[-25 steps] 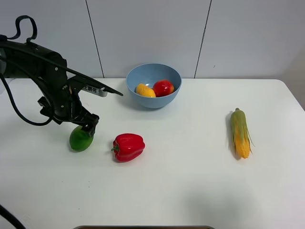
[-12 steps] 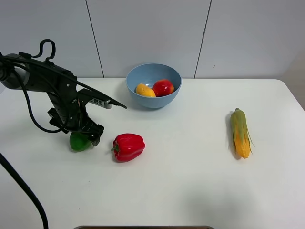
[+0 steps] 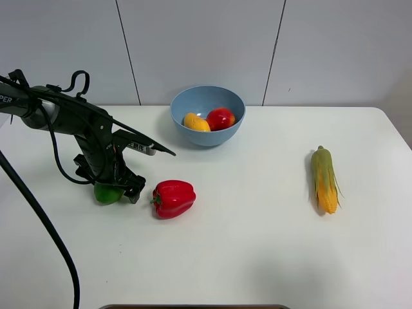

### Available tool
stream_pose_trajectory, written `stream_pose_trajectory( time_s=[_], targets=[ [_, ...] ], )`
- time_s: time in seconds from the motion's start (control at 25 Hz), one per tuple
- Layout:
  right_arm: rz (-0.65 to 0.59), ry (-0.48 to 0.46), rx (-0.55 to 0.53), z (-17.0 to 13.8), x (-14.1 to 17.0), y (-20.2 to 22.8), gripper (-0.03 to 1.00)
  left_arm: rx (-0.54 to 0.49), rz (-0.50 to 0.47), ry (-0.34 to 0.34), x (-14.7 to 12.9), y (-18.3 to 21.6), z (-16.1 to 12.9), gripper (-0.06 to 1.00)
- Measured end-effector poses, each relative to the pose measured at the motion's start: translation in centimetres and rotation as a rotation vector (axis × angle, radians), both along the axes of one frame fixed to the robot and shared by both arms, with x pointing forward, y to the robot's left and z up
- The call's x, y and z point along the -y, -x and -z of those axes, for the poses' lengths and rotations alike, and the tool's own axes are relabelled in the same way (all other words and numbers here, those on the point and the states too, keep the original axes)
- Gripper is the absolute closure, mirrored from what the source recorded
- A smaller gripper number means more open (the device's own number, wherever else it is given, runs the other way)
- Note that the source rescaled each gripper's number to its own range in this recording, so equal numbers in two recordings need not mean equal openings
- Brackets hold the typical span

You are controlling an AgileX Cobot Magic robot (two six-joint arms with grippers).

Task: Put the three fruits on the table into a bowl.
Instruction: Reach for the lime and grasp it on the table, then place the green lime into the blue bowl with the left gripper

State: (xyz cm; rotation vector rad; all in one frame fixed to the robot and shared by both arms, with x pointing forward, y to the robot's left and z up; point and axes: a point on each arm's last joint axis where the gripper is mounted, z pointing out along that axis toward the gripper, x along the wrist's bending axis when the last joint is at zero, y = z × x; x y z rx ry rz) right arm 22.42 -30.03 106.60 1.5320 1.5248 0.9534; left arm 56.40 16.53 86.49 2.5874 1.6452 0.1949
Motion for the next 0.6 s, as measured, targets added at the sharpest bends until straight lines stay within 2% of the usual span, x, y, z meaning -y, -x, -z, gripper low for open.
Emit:
stream_pose_trajectory(
  time_s=[0.2, 0.24, 0.28, 0.32, 0.36, 0.4, 0.6],
  targets=[
    [0.000, 0.000, 0.000, 0.00, 0.00, 0.00, -0.03, -0.002, -0.001, 0.001, 0.03, -0.03, 0.08, -0.06],
    [0.000, 0.000, 0.000, 0.00, 0.00, 0.00, -0.03, -0.002, 0.000, 0.001, 0.03, -0.03, 0.08, -0.01],
    [0.000, 0.000, 0.000, 0.00, 0.00, 0.00, -0.03, -0.004, -0.006, 0.005, 0.06, -0.01, 0.08, 0.13],
    [0.000, -0.001, 0.000, 0.00, 0.00, 0.00, -0.03, -0.006, -0.013, 0.010, 0.10, 0.00, 0.12, 0.35],
    [0.000, -0.001, 0.000, 0.00, 0.00, 0.00, -0.03, -0.005, -0.012, 0.012, 0.19, 0.02, 0.14, 0.76],
    [0.000, -0.001, 0.000, 0.00, 0.00, 0.00, -0.03, -0.005, -0.012, 0.013, 0.22, 0.04, 0.14, 0.94],
    [0.000, -0.001, 0.000, 0.00, 0.00, 0.00, -0.03, -0.011, -0.026, 0.011, 0.19, 0.09, 0.15, 0.92]
  ],
)
